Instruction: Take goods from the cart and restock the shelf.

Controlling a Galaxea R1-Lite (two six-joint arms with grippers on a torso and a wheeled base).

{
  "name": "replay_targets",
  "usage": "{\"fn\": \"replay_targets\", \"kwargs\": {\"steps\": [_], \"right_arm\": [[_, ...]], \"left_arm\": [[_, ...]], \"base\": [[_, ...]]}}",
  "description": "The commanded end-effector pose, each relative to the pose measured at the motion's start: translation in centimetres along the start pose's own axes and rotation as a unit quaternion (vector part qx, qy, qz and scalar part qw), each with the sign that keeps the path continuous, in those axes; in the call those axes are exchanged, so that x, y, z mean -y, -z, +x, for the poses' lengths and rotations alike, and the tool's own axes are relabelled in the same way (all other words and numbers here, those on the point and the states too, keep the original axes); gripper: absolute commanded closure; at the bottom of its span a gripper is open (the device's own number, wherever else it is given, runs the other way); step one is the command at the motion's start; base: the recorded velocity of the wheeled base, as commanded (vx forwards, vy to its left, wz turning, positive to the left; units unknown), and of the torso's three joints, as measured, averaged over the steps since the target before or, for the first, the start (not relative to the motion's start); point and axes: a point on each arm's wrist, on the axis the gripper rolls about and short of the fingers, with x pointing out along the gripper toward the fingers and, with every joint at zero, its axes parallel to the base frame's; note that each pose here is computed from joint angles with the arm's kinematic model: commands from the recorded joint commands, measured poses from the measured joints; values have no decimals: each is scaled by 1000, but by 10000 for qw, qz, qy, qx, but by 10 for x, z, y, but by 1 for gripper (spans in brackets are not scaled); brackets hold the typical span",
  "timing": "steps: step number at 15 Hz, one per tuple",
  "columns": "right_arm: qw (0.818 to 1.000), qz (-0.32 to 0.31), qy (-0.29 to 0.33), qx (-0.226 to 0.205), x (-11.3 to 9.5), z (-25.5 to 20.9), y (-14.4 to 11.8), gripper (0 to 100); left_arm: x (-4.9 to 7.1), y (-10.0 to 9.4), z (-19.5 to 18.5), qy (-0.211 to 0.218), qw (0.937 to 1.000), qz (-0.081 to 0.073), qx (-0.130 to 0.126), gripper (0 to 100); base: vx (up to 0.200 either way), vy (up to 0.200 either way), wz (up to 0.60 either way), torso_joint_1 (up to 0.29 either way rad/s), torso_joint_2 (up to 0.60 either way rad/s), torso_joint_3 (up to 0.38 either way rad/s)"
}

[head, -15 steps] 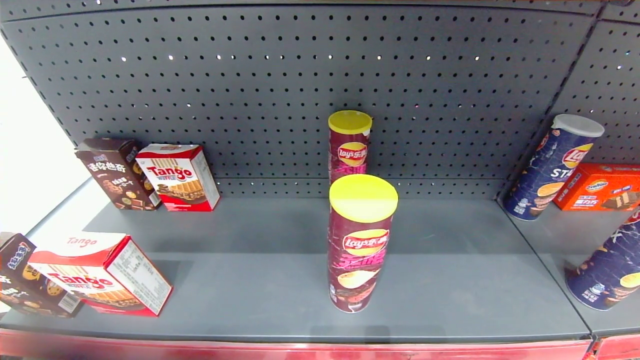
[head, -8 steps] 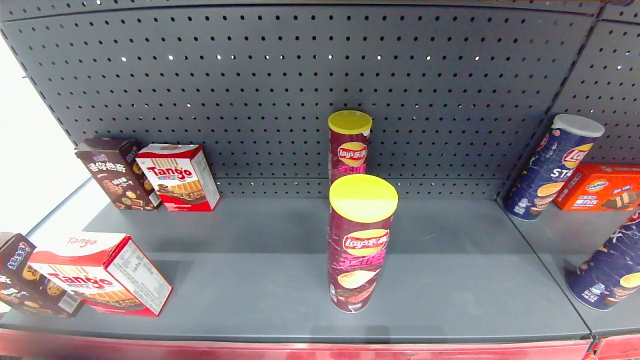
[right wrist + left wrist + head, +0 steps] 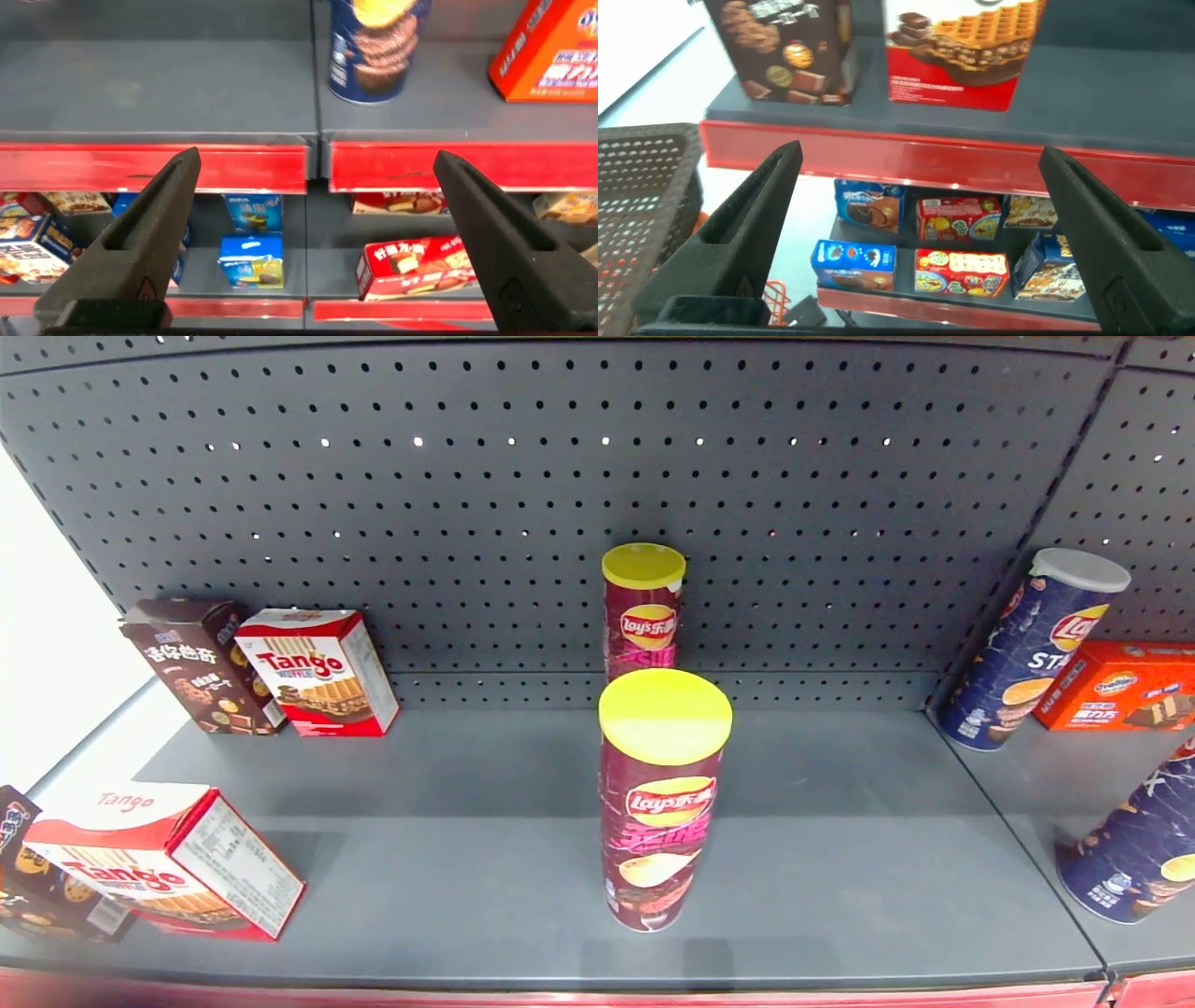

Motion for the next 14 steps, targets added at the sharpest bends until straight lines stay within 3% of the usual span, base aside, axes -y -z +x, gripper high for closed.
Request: {"fn": "replay_targets", "kwargs": {"steps": [1,9,11,14], "right_arm": [[10000,2,1,-6,0,0,0,0],[10000,2,1,-6,0,0,0,0],[10000,2,1,2,0,0,0,0],[10000,2,1,2,0,0,0,0]], "left_arm": [[0,0,0,-2,10000,-3,-6,0],[0,0,0,-2,10000,5,-6,0],[0,0,0,-2,10000,-3,-6,0],[0,0,0,-2,10000,5,-6,0]], "base": [[0,0,0,0,0,0],[0,0,0,0,0,0],[-200,0,0,2,-2,2],[0,0,0,0,0,0]]}}
